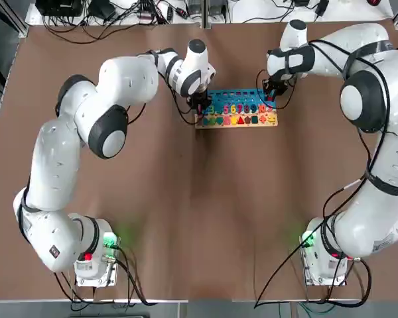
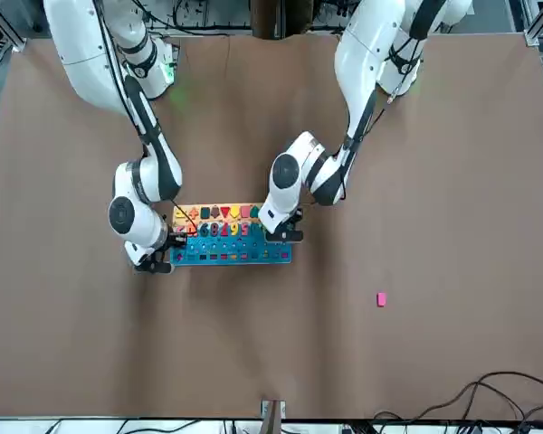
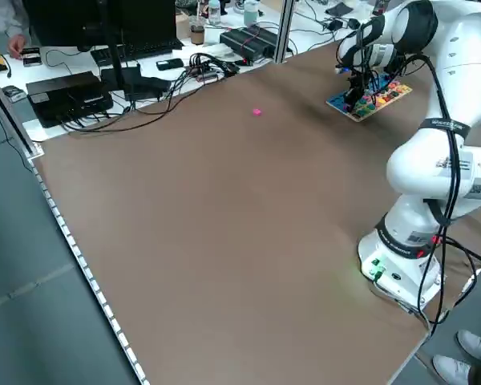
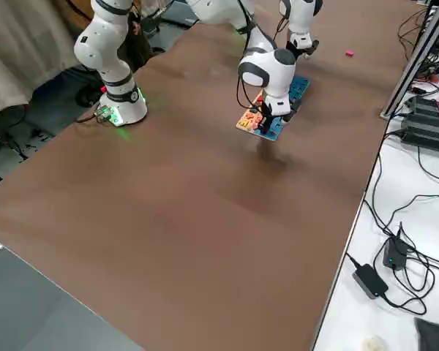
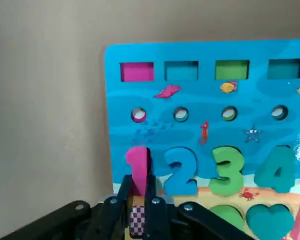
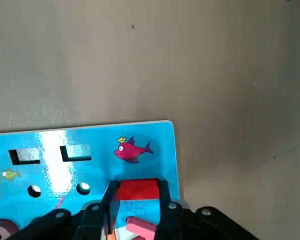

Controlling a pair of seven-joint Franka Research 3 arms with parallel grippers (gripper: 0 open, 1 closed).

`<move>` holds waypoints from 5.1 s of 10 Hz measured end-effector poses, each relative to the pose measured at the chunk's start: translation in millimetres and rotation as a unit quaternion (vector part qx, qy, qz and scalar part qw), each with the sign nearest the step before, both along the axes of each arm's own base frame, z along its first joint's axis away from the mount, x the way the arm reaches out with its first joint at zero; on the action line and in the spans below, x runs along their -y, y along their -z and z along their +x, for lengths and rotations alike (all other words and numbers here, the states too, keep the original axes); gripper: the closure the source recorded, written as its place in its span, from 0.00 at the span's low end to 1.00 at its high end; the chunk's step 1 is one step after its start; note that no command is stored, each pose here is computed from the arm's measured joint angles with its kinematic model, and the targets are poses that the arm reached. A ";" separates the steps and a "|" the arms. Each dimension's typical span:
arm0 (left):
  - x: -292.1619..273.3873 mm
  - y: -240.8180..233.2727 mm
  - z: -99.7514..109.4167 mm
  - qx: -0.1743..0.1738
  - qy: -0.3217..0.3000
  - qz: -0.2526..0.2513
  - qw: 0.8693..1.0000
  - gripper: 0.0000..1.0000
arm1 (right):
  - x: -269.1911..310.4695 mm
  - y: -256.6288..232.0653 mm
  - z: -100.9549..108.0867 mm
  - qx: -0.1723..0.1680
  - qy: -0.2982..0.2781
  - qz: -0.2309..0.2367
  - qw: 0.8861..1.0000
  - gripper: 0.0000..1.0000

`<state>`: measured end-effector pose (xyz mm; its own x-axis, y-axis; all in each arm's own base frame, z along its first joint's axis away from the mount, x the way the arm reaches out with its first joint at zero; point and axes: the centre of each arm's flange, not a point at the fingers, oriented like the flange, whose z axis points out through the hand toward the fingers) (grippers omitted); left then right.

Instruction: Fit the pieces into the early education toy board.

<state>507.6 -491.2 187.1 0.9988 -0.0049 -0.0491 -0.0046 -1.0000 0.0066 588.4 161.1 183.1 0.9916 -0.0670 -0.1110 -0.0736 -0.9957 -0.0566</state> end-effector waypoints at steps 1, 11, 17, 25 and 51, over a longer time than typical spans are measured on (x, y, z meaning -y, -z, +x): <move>-0.3 0.1 -0.2 -0.001 0.000 0.001 1.000 0.86 | 0.0 0.0 0.0 0.000 0.000 0.000 1.000 0.64; 2.2 -0.2 -2.5 -0.002 0.007 0.001 1.000 0.86 | 0.0 -28.5 12.2 0.006 0.020 0.017 1.000 0.39; 2.2 -0.3 -2.4 -0.002 0.009 0.000 1.000 0.86 | 103.5 -202.9 7.0 0.035 0.004 -0.023 0.999 0.04; 2.3 -0.8 -1.9 -0.001 0.016 0.000 1.000 0.86 | 191.9 -375.4 -74.5 0.020 -0.065 -0.032 0.997 0.01; 2.2 -0.1 -0.2 0.004 0.014 -0.005 1.000 0.86 | 202.9 -412.7 -72.1 0.030 -0.057 -0.034 0.997 0.01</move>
